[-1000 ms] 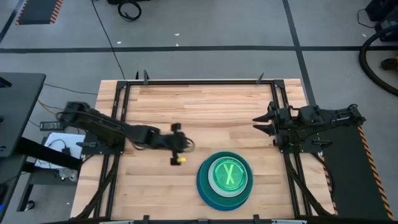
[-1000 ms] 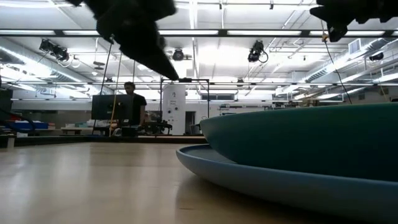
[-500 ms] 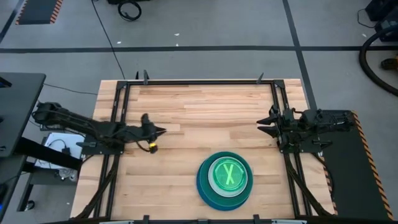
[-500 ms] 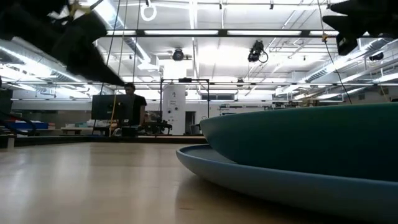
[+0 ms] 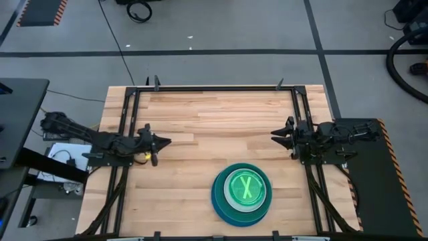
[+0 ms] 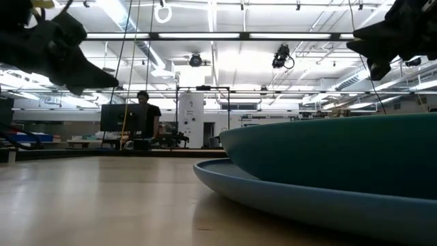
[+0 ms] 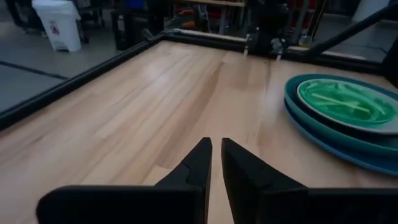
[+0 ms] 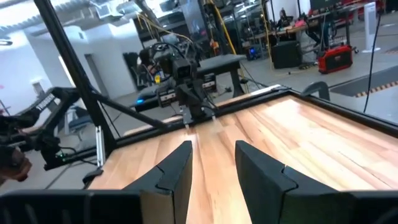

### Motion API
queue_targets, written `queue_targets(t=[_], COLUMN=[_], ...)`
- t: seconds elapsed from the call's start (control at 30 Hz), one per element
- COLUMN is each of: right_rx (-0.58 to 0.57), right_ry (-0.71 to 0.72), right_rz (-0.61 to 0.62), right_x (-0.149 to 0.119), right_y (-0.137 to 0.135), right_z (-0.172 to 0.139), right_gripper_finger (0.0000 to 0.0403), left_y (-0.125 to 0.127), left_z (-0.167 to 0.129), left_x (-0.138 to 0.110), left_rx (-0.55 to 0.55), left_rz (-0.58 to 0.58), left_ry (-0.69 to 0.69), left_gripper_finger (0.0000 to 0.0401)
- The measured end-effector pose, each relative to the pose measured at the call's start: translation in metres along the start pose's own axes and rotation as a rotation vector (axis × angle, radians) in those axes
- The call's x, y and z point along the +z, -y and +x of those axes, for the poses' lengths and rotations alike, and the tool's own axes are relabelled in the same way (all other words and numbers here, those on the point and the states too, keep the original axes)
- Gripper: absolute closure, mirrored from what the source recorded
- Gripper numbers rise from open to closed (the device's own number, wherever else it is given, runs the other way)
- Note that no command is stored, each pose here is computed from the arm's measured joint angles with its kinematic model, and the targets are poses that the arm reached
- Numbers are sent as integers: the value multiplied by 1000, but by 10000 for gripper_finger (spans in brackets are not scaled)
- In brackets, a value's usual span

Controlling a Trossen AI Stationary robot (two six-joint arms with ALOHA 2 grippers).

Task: Stack plastic plates
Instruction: Return to Home Position

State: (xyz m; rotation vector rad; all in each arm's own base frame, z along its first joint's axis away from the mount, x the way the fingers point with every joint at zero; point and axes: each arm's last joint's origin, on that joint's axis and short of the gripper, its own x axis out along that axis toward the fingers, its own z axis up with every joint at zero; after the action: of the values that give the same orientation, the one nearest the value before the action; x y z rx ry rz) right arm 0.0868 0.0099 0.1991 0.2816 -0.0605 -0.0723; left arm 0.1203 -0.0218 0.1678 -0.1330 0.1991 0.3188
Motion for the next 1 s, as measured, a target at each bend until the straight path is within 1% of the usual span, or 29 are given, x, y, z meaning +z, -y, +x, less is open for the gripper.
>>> queue_targets(t=[0.13,0.23,0.33,0.4,0.47,0.57,1.0], right_rx=[6,26,28,29,29,30,30], right_ry=[16,6,8,9,9,9,9], right_rz=[21,35,24,24,24,23,21], right_x=[2,1,1,1,1,1,1], right_y=[-1,-1,-1,-1,-1,-1,-1], right_z=[0,0,0,0,0,0,0], right_gripper_finger=[271,271,271,271,271,271,271], left_y=[-1,-1,0,1,2,3,3], left_z=[-9,-16,-23,-27,-28,-29,-29], left_x=[0,2,5,7,8,7,7], left_rx=[-19,-66,-119,-149,-170,-184,-184], left_rz=[40,60,91,96,64,26,36], left_ry=[13,39,76,100,111,99,98], left_gripper_finger=[358,358,358,358,358,358,358])
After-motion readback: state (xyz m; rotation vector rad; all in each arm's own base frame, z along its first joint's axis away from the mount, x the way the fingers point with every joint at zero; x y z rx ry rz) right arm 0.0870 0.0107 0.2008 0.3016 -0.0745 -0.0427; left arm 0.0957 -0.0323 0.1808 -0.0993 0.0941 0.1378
